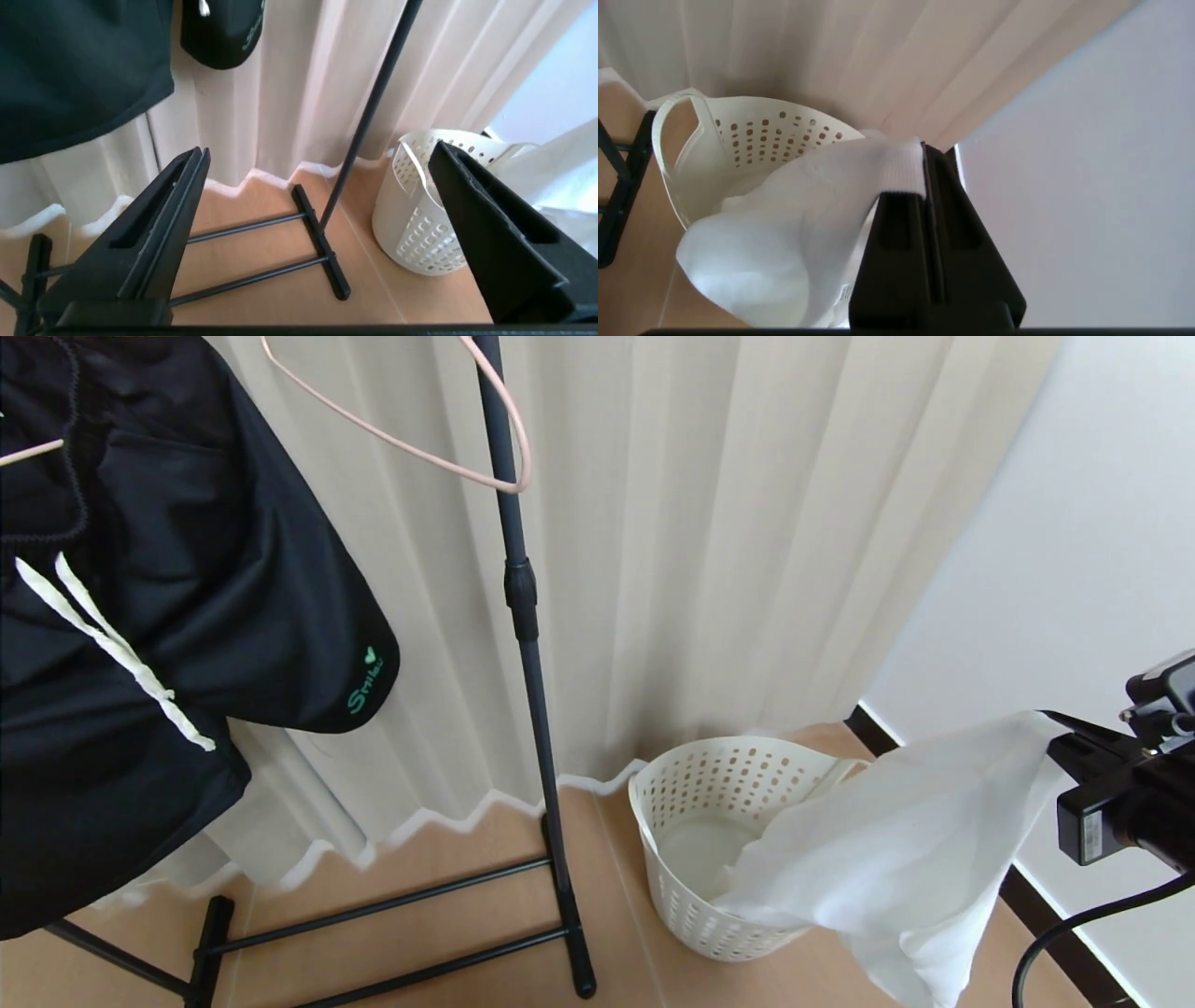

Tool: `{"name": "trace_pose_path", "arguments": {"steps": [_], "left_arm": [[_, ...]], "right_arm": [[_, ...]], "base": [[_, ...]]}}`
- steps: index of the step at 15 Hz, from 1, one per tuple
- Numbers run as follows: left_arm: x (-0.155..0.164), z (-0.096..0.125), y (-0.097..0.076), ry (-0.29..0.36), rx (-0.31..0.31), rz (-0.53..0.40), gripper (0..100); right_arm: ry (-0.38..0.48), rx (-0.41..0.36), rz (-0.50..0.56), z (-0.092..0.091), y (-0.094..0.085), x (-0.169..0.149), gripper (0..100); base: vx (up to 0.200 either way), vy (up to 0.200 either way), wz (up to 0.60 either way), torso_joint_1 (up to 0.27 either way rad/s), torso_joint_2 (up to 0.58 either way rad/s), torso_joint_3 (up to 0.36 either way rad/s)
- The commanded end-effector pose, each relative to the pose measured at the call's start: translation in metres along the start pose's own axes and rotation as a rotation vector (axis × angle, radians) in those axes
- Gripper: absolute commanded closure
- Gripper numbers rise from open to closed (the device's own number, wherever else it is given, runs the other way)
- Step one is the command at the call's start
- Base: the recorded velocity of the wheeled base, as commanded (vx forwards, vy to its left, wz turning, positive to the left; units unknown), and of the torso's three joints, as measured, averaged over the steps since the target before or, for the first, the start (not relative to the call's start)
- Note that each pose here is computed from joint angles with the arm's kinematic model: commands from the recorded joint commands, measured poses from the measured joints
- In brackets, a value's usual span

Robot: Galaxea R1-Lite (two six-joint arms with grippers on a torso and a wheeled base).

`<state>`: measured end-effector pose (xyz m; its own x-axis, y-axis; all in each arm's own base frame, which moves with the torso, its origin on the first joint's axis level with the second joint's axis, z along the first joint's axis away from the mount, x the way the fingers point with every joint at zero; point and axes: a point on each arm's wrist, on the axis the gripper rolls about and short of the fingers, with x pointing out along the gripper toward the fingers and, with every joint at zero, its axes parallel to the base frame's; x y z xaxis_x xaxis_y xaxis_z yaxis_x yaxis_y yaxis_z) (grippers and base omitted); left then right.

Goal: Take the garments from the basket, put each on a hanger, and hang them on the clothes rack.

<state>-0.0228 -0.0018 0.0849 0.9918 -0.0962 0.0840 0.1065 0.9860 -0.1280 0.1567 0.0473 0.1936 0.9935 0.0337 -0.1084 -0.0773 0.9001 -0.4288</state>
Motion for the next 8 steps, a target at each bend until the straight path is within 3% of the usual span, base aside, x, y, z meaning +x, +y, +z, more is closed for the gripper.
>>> {"name": "trace_pose_path", "arguments": {"steps": [1, 8], "left_arm": [[0.0001, 0.0, 0.0, 0.002, -0.001, 0.0, 0], [0.0001, 0.0, 0.0, 0.002, -0.001, 0.0, 0]], "right_arm": [[0.003, -0.001, -0.001, -0.0006, 0.0001, 0.0007, 100], [0.007, -0.003, -0.001, -0.0012, 0.0001, 0.0007, 100]], "base": [[0.0, 0.0, 0.0, 0.027, -0.35, -0.261], [0.0, 0.0, 0.0, 0.087, -0.45, -0.346]]}}
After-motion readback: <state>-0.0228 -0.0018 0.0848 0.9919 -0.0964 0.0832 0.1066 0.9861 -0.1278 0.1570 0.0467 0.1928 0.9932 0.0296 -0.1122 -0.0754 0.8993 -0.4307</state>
